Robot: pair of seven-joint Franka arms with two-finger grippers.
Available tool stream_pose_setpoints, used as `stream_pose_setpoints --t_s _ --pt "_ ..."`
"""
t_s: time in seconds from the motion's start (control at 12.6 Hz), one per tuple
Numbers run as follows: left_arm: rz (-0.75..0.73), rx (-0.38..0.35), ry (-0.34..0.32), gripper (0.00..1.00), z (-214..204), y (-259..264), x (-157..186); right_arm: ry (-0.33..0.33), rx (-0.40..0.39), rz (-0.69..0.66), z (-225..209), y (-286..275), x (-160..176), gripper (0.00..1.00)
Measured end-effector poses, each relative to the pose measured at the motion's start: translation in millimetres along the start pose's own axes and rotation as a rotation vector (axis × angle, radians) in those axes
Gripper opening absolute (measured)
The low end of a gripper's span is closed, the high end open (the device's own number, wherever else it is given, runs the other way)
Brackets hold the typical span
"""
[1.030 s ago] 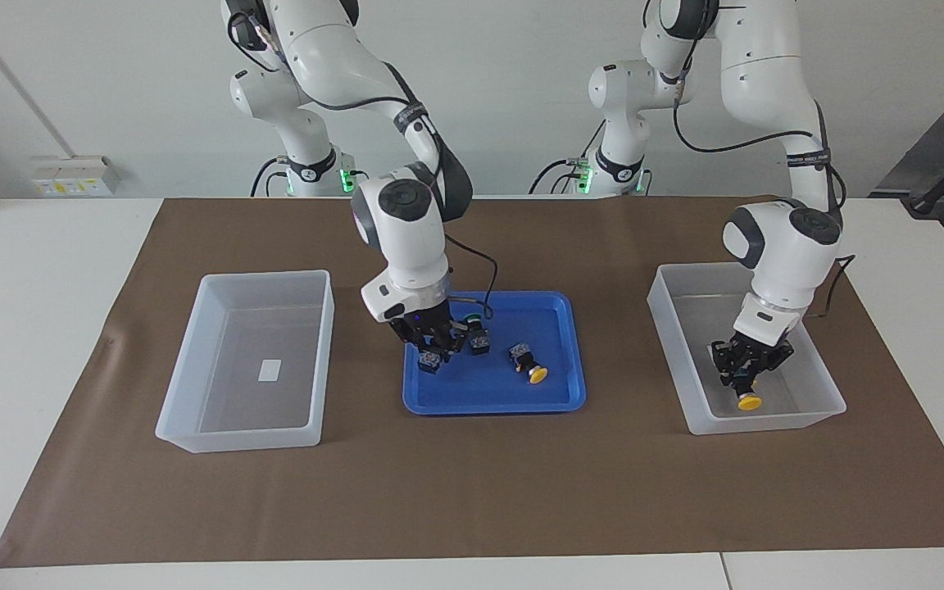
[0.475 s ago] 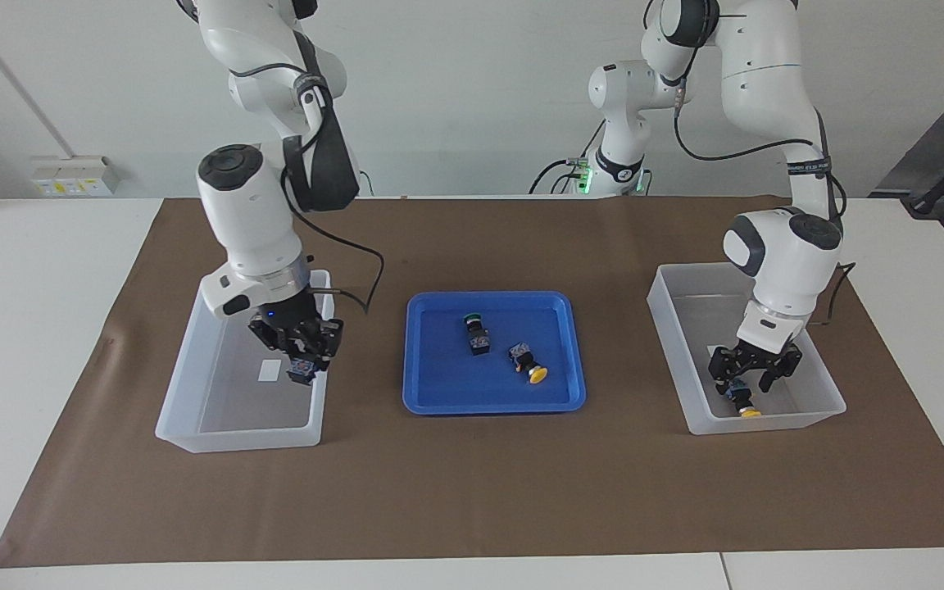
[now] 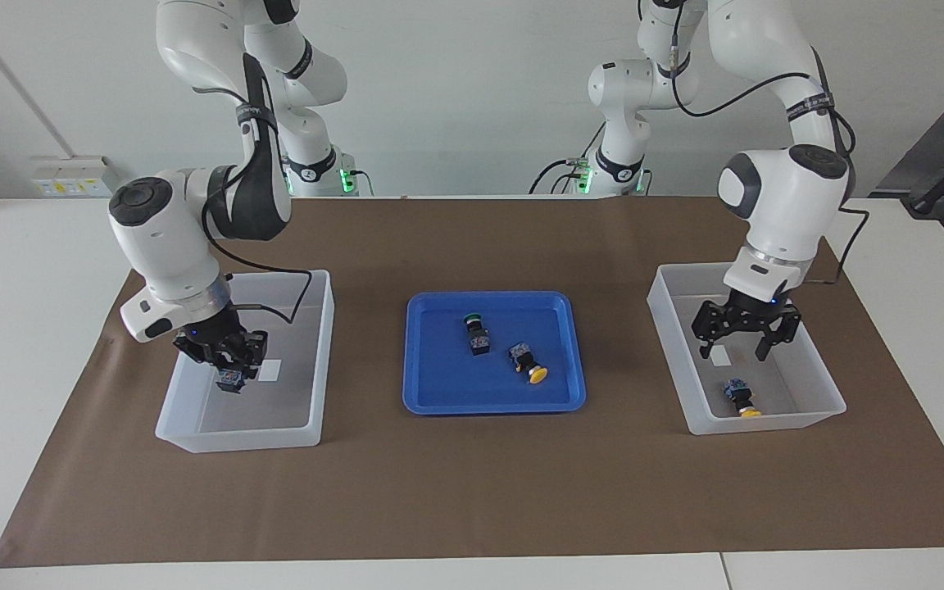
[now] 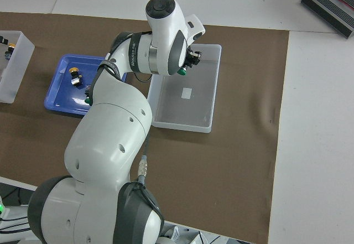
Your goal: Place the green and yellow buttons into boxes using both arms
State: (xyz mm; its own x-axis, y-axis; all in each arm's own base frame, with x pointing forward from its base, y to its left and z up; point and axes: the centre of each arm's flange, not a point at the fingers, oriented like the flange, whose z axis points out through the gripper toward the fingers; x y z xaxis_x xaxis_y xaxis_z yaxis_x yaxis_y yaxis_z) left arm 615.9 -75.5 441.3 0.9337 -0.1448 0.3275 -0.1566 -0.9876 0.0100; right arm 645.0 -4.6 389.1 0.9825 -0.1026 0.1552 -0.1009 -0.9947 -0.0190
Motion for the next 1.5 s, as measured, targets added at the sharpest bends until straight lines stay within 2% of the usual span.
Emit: stream_pose_setpoints --t_s 0.24,0.48,0.71,0.87,0.95,1.19,1.27,1.35,1.5 --pt "-0.122 -0.052 -0.025 1.0 6 103 -11 0.017 -0.004 -0.003 37 2 -9 0.44" --pt "-0.252 -0.095 -0.042 1.0 10 191 -34 0.012 -0.011 -0.02 55 19 -12 0.44" --pt "-0.343 -0.147 -0.008 1.0 42 246 -62 0.01 -0.014 -0.025 64 27 -13 0.44" --pt "-0.371 -0.152 -0.018 1.0 77 260 -78 0.007 -0.013 -0.027 66 26 -13 0.44" --pt "-0.379 -0.154 -0.022 1.0 94 265 -85 0.008 -0.013 -0.028 66 25 -13 0.51" --pt "-0.387 -0.153 -0.022 1.0 123 268 -93 0.009 -0.011 -0.032 65 22 -13 0.88" --pt "-0.389 -0.152 -0.022 0.96 123 267 -92 0.015 -0.009 -0.034 62 20 -12 0.98" --pt "-0.39 -0.152 -0.022 0.95 123 266 -92 0.025 -0.007 -0.039 54 17 -10 1.0" --pt "-0.39 -0.15 -0.025 0.68 124 266 -94 0.022 0.001 -0.05 24 9 -8 1.0"
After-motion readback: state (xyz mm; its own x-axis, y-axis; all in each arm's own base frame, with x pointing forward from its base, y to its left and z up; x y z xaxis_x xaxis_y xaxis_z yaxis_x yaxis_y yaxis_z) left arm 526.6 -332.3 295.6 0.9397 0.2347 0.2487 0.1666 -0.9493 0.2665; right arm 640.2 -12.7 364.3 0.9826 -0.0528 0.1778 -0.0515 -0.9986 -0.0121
